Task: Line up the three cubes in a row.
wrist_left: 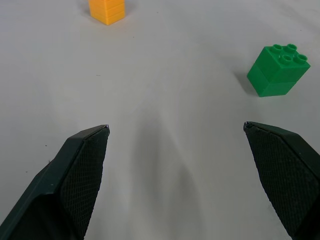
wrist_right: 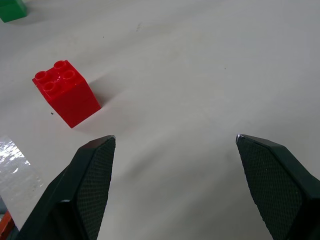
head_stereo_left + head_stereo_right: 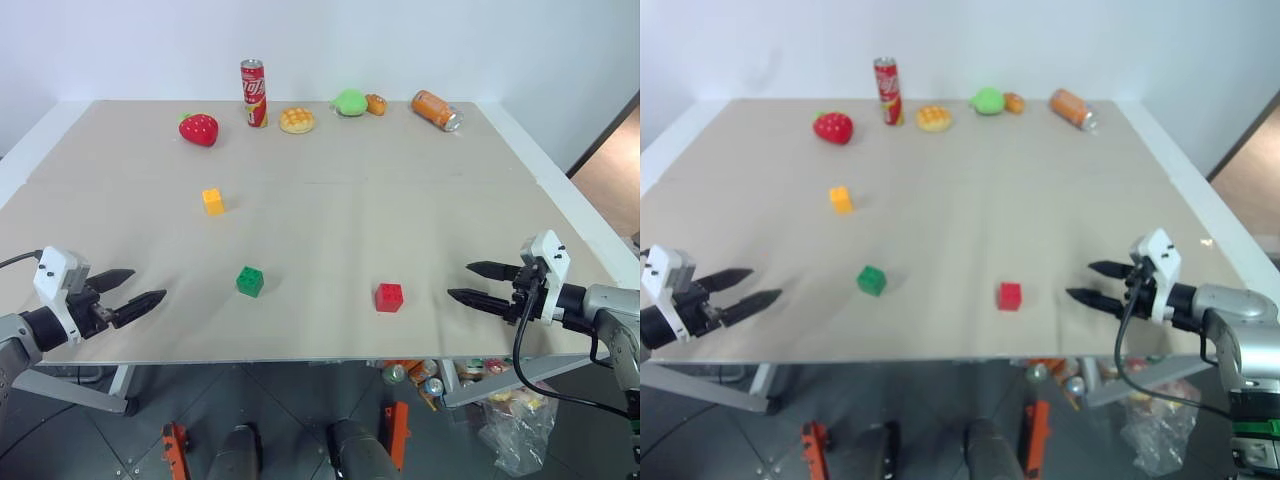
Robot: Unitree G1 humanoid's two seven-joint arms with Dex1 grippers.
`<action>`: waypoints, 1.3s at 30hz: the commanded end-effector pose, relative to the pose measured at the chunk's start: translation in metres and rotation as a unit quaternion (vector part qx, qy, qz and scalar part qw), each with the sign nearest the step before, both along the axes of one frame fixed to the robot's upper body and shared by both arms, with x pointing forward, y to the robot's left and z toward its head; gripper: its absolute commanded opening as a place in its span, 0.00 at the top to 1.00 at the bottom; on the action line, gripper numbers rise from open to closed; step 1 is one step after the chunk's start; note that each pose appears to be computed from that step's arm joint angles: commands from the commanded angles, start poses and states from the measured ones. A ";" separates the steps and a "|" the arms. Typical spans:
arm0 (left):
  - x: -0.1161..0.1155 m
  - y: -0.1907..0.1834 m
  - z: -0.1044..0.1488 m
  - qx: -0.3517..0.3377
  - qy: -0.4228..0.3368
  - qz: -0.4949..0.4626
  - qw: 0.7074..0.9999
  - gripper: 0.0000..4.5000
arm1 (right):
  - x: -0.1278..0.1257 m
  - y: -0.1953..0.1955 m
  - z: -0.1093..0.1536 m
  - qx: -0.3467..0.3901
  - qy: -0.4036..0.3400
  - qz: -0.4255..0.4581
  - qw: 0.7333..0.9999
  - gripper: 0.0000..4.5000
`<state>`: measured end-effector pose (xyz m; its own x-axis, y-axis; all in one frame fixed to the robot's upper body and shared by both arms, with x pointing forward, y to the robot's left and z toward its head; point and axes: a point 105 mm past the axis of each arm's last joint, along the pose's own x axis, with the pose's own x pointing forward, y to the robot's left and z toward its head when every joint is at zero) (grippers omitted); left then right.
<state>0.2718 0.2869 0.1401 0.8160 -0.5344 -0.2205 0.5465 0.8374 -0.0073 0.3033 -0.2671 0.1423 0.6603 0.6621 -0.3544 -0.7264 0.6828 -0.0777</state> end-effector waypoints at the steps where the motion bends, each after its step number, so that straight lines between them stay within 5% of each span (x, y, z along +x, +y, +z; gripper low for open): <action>1: 0.003 -0.001 0.014 0.007 -0.035 -0.009 0.999 0.01 | 0.000 0.004 0.010 -0.002 -0.018 0.014 1.000 0.11; 6: 0.014 -0.048 0.032 -0.018 -0.098 -0.142 0.985 0.01 | -0.003 0.029 0.004 -0.025 -0.014 0.075 0.997 0.11; 10: 0.006 -0.100 0.019 0.066 -0.111 -0.299 0.945 0.01 | 0.004 0.037 0.001 -0.060 -0.019 0.104 0.993 0.11; 18: 0.003 -0.148 0.052 0.050 -0.157 -0.436 0.885 0.01 | 0.010 0.053 -0.018 -0.089 -0.005 0.160 0.983 0.11; 25: -0.001 -0.172 0.063 0.052 -0.173 -0.487 0.855 0.01 | 0.013 0.087 -0.028 -0.069 -0.013 0.203 0.977 0.11; 37: 0.002 -0.177 0.062 0.049 -0.175 -0.486 0.855 0.01 | 0.007 0.109 -0.040 -0.050 -0.011 0.228 0.972 0.11; 39: 0.002 -0.175 0.061 0.049 -0.175 -0.481 0.858 0.00 | 0.008 0.109 -0.040 -0.048 -0.013 0.225 0.973 0.23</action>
